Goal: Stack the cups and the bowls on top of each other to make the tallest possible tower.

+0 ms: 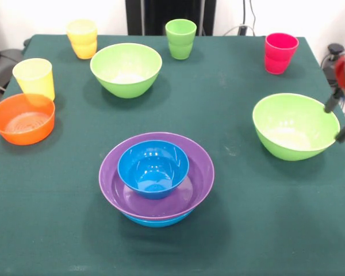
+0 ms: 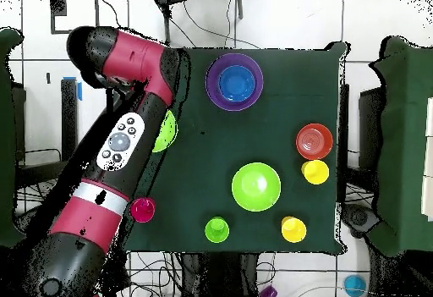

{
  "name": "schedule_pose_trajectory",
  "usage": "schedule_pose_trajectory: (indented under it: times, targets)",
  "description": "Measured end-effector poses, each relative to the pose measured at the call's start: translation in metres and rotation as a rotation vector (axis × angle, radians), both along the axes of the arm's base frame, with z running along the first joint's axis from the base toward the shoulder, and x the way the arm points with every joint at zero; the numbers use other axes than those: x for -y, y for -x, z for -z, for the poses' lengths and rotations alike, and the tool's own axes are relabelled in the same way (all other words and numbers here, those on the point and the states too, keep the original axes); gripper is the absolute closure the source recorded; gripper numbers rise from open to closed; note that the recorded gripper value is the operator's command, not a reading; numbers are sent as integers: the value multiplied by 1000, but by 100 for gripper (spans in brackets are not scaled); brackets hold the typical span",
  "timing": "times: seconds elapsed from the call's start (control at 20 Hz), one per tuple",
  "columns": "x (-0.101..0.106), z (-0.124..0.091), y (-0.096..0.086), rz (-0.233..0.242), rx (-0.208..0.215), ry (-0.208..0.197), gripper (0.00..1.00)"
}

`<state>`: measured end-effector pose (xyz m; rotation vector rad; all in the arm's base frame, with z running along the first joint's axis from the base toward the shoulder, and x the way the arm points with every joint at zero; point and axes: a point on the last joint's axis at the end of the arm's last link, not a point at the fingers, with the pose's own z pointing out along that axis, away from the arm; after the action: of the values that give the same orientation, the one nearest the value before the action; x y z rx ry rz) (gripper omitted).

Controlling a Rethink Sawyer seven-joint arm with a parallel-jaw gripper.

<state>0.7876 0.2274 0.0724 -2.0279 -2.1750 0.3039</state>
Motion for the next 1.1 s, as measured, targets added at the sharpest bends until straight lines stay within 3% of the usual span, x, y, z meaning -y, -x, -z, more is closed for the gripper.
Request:
schedule_pose_trajectory:
  times: [0.2,0.55,0.8,1.1]
  targets:
    - [34,-6,6,51,20,26,0]
    - [75,1,9,86,58,63,0]
    - [89,16,14,90,67,72,0]
    - [90,30,21,79,73,72,0]
